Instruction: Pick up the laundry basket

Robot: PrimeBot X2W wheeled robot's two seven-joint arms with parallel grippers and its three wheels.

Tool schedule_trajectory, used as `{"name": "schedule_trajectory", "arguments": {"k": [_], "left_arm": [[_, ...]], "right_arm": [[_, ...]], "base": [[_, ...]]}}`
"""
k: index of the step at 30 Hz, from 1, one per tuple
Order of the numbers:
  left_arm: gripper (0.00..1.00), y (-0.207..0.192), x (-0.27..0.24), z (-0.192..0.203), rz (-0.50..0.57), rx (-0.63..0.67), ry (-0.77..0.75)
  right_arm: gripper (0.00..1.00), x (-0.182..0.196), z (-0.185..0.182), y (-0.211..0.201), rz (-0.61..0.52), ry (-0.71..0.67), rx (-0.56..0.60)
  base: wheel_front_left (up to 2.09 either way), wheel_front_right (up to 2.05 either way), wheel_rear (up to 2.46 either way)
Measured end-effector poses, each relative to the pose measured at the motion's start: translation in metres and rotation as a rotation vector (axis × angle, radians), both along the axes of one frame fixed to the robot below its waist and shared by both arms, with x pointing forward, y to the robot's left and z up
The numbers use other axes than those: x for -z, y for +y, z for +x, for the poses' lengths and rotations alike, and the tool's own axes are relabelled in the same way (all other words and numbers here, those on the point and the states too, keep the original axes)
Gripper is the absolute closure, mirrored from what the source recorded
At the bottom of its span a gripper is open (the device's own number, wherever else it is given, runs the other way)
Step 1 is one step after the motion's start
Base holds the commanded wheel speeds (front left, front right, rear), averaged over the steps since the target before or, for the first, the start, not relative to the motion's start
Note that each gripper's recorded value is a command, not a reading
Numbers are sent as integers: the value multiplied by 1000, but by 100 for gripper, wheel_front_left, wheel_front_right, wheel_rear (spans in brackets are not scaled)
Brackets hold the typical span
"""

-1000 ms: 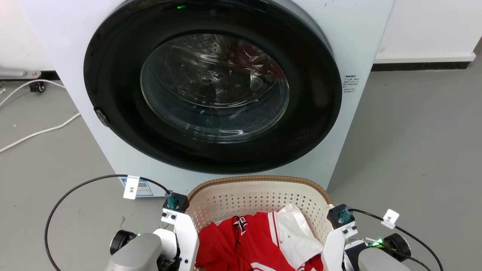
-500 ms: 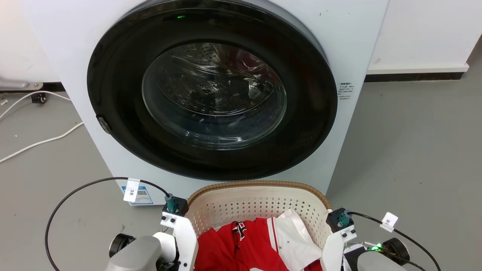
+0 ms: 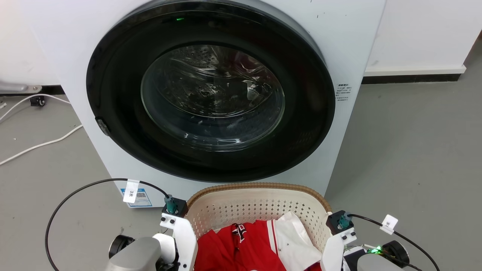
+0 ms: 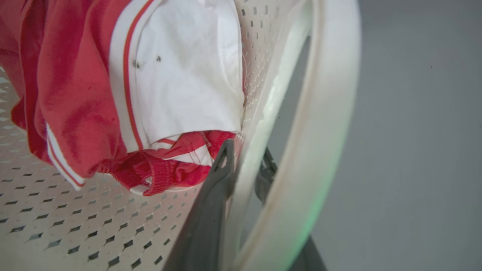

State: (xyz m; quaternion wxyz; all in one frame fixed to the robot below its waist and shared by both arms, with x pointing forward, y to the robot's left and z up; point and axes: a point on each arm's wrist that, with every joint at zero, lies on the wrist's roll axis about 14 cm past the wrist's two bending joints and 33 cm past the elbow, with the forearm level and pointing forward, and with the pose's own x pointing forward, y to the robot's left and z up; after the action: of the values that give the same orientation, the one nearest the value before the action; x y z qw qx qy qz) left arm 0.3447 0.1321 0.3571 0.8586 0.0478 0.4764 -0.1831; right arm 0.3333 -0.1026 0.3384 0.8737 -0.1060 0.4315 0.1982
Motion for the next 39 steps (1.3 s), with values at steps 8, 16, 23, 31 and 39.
{"name": "schedule_trajectory", "arguments": {"k": [8, 16, 23, 31, 39], "left_arm": [[100, -2, 1, 0, -3, 6, 2], [100, -3, 1, 0, -5, 8, 5], [100, -4, 1, 0, -7, 8, 3], [100, -5, 2, -1, -11, 7, 5], [100, -5, 3, -1, -10, 8, 8]], "right_arm": [[100, 2, -2, -1, 4, 6, 6], [100, 2, -3, -2, 6, 7, 11], [100, 2, -4, -3, 9, 6, 14], [100, 3, -5, -3, 13, 8, 18], [100, 4, -6, -2, 13, 13, 16]], "base": [[0, 0, 0], [0, 0, 0], [0, 0, 0], [0, 0, 0], [0, 0, 0]]}}
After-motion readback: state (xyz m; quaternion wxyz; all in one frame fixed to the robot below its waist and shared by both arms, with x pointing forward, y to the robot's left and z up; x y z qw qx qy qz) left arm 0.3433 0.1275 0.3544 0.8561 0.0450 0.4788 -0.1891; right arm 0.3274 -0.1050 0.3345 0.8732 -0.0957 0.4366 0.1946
